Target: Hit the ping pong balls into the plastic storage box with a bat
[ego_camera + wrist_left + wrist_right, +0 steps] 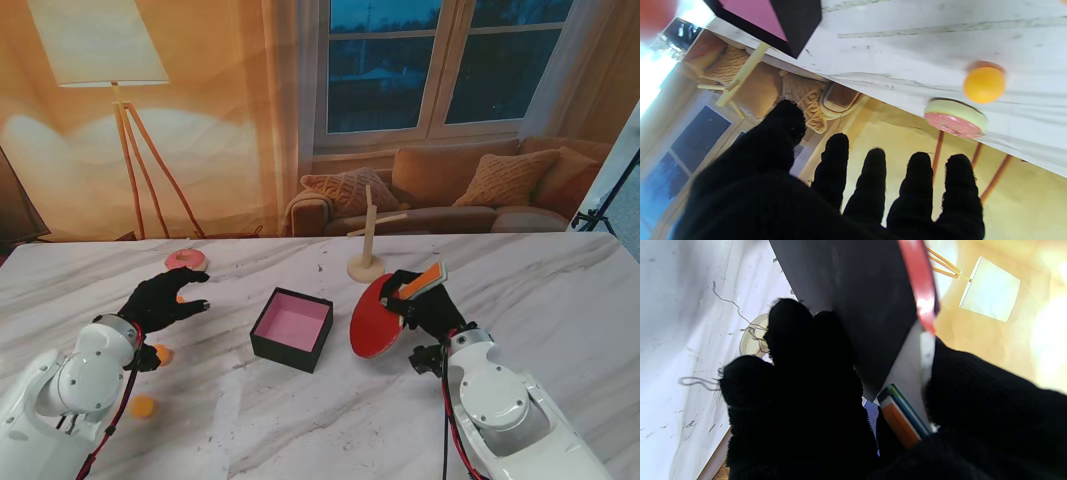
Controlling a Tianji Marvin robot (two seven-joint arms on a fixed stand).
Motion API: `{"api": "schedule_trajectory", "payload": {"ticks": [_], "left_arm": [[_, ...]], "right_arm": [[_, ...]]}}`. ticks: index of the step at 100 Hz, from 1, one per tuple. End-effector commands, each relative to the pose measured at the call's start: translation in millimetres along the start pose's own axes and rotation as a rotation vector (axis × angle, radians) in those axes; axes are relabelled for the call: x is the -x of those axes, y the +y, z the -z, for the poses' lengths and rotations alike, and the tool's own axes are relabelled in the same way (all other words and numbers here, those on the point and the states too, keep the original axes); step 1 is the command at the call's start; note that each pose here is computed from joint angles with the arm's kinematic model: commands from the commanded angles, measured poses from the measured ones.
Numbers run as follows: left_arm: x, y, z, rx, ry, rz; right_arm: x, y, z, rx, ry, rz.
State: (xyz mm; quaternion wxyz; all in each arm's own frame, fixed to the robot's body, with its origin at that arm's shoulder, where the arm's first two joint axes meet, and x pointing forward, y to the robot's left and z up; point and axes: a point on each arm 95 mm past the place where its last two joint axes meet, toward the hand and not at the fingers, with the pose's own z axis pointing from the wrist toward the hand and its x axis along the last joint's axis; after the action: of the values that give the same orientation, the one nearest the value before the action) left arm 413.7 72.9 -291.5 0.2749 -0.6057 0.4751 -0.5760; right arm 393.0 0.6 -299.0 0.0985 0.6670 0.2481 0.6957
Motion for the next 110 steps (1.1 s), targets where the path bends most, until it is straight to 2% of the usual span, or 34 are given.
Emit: {"api": "schedule_trajectory", "payload": {"ticks": [1,23,48,80,110], "left_arm": [[13.2,-0.6,0.5,0.017,-0.042,-0.005],[33.9,2.4,-7.1,0.027,-0.131,-0.046],[47.7,12.0,-19.1,0.051,-0.211,-0.087],[59.9,15.8,-40.6,0.091,-0.273,-0.124],[64.0,16.2,-59.6,0.122,-0.292,-0.134]], "right_arm": [[-1.1,-3.1,1.2,-0.013,-0.004,-0.008],[-0.3,-3.3,1.4,-0.015,-0.006,-0.01],[-0.1,-4.1,2.0,-0.019,-0.011,-0.018],[-0.6,-3.6,3.3,-0.022,-0.002,-0.027],[-1.8,-4.4,4.7,-0.025,0.001,-0.055]]}}
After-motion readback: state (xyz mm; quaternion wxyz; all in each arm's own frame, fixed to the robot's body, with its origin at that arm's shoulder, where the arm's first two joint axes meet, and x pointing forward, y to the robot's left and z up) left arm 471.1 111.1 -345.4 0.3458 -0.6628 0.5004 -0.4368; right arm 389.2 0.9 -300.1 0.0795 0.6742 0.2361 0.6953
